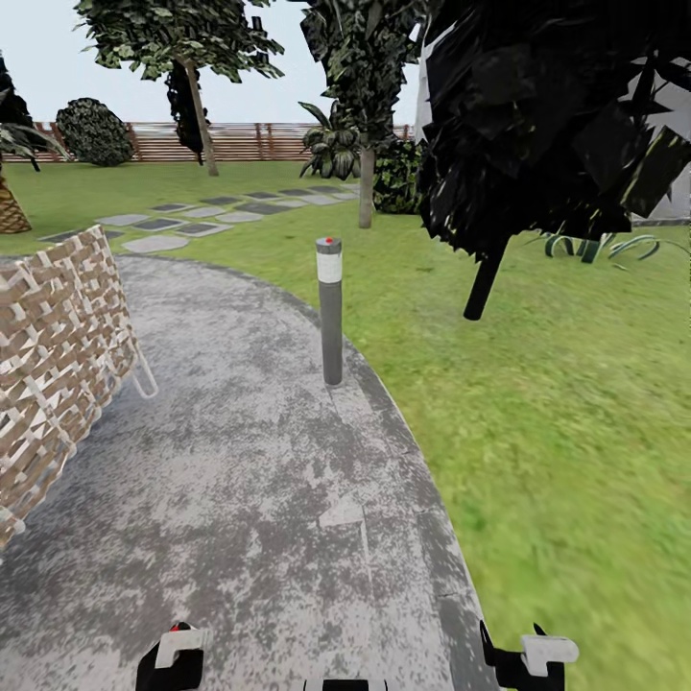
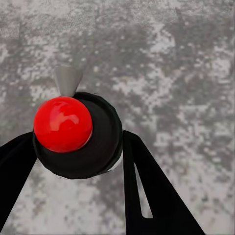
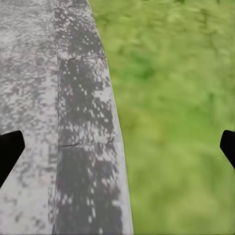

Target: In the garden, pick up the pesticide atomizer on the floor and spray pesticide onto both trees until each tree trunk is fully covered.

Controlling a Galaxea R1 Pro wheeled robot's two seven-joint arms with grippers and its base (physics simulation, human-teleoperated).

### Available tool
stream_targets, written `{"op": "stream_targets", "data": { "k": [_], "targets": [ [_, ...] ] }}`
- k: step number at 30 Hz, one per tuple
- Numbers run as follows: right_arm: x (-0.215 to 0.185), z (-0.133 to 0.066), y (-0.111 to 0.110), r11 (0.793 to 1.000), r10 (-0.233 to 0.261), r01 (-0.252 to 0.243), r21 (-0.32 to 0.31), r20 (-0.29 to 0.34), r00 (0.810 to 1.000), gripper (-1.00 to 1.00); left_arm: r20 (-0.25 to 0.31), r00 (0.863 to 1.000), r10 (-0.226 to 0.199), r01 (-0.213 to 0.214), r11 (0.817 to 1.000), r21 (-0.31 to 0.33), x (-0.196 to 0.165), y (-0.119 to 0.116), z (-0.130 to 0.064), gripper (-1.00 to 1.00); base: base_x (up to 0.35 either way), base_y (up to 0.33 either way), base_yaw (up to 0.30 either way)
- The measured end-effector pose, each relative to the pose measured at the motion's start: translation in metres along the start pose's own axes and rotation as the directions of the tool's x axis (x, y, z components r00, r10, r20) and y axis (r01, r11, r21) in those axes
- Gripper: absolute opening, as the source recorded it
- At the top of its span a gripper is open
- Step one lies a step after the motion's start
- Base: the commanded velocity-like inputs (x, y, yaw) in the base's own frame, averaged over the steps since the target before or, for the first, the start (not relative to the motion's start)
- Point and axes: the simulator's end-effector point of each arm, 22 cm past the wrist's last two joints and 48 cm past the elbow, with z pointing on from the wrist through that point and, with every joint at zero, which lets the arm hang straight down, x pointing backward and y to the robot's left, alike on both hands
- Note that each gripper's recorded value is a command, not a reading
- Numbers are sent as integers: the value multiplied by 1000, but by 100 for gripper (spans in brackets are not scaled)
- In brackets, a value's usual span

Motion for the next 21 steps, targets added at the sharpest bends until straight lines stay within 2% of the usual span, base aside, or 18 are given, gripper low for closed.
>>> {"op": "stream_targets", "data": {
  "k": [12, 21],
  "targets": [
    [-24, -8, 2, 1000, 5, -5, -4, 2, 1000, 100, 9, 1000, -1, 1, 1000, 0, -24, 2, -12, -100, 0, 0, 16],
    [-44, -15, 1, 1000, 5, -5, -4, 3, 1000, 100, 10, 1000, -1, 1, 1000, 0, -43, 3, -23, -100, 0, 0, 224]
  ]
}}
